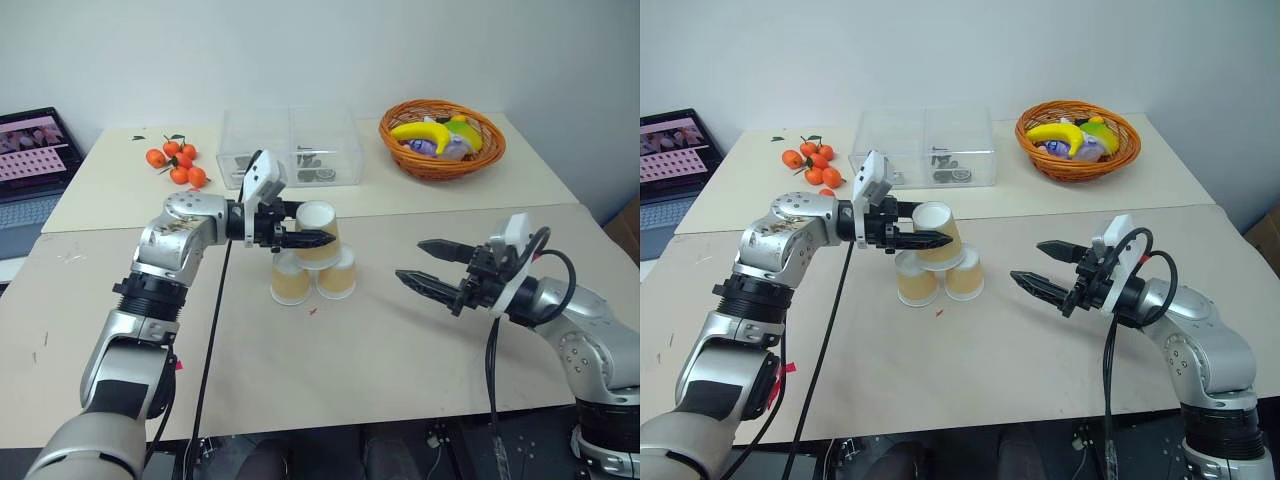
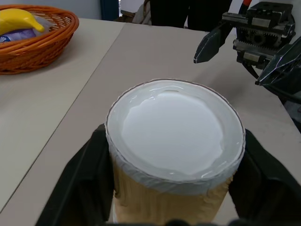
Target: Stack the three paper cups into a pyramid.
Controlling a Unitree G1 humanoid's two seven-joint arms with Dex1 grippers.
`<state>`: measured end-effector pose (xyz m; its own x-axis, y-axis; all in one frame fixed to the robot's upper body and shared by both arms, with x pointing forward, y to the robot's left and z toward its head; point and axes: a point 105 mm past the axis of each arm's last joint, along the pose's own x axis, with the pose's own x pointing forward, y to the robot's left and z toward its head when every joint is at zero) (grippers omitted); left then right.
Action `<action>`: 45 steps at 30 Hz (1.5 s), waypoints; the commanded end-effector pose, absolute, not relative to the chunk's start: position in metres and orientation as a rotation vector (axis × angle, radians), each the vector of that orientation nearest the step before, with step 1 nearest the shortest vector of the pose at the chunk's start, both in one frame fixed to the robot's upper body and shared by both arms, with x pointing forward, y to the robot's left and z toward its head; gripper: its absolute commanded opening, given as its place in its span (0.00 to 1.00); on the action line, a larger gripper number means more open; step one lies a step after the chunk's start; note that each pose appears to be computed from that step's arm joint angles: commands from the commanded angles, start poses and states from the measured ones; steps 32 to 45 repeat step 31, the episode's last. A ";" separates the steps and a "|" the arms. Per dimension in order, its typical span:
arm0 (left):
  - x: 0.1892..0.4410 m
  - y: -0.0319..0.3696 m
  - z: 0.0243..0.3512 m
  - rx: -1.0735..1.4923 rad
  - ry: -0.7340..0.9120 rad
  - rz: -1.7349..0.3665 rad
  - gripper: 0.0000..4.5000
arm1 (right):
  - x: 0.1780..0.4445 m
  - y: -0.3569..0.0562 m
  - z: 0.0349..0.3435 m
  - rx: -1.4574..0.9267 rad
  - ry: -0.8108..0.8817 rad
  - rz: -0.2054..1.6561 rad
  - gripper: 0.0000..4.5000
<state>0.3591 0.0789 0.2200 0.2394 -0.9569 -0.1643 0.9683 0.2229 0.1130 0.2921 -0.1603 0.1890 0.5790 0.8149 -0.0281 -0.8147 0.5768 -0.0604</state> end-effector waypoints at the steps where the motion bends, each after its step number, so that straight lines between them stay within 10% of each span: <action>1: 0.354 0.078 0.249 0.229 -0.069 -1.325 0.99 | 0.291 -0.160 0.204 -0.090 -0.053 0.964 1.00; 16: 0.350 0.127 0.305 0.053 -0.263 -0.996 0.99 | 0.299 -0.159 0.203 -0.084 -0.052 0.975 1.00; 31: 0.345 0.228 0.176 -0.075 -0.012 -0.236 0.99 | 0.351 -0.258 0.166 -0.064 -0.048 0.221 1.00; 45: 0.345 0.228 0.176 -0.075 -0.012 -0.236 0.99 | 0.351 -0.258 0.166 -0.064 -0.048 0.221 1.00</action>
